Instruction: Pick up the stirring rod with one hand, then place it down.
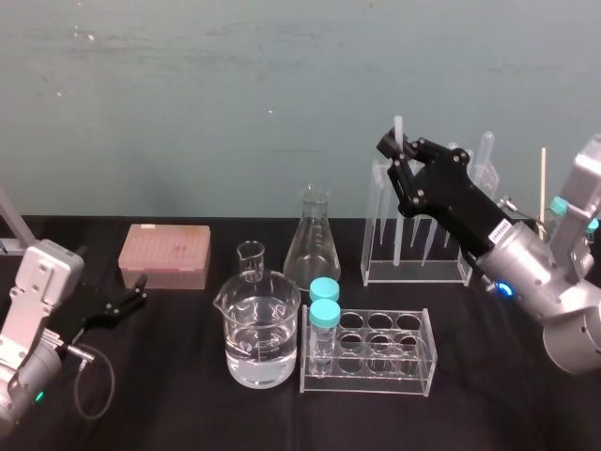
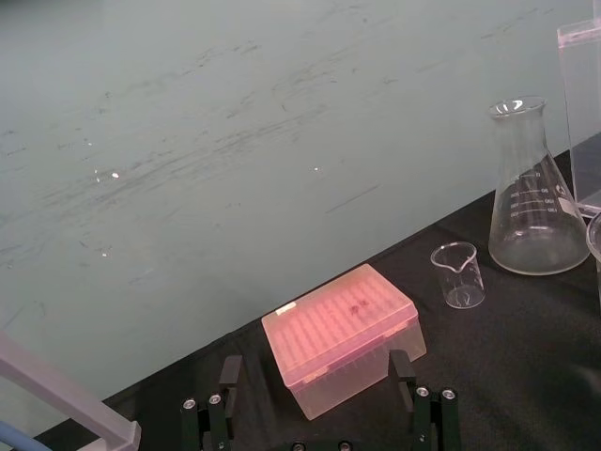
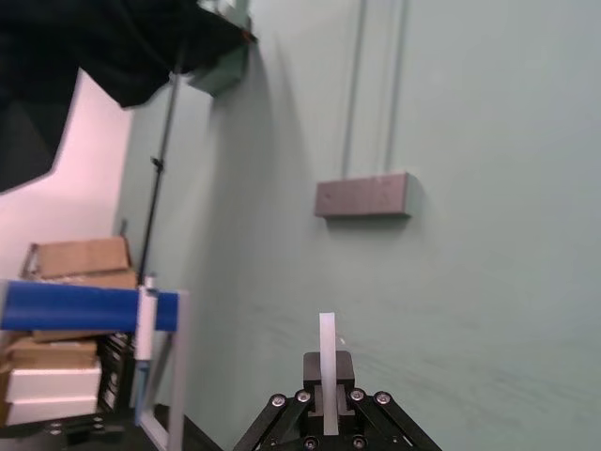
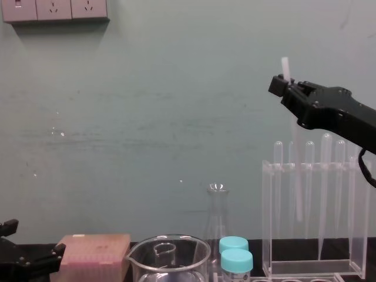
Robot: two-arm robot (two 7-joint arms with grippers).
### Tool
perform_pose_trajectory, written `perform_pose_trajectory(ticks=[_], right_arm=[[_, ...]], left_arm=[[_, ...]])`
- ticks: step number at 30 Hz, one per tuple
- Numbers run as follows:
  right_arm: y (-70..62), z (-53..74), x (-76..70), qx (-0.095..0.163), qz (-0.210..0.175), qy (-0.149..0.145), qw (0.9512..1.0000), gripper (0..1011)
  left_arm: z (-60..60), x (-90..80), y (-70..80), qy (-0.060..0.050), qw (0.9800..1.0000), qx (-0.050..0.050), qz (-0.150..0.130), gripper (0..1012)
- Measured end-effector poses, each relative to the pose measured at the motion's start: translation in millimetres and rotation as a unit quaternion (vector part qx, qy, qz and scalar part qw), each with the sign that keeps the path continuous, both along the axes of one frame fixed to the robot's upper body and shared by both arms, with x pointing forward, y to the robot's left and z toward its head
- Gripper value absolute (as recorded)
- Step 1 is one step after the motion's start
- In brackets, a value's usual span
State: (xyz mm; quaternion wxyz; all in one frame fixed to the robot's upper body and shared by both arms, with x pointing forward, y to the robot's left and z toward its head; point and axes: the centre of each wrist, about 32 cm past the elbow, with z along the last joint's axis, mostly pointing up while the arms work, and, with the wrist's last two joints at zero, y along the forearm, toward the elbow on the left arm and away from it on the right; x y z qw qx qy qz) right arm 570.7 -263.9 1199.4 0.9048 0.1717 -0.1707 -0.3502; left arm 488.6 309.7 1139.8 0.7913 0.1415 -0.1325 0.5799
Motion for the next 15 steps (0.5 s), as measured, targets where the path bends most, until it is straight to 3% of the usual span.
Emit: perform_pose_trajectory(ticks=[3, 10, 15], right_arm=[[-2.6, -7.6, -0.9, 0.0, 0.012, -0.006, 0.9999, 70], [-12.0, -30.9, -8.6, -0.013, 0.018, 0.024, 0.9994, 70], [-11.2, -29.6, -8.0, -0.013, 0.019, 0.022, 0.9995, 70]], left_arm=[[0.0, 0.0, 0.0, 0.0, 1.0, 0.0, 0.0, 1000], [0.0, 0.0, 0.0, 0.0, 1.0, 0.0, 0.0, 1000], [0.0, 0.0, 0.0, 0.0, 1.0, 0.0, 0.0, 1000]])
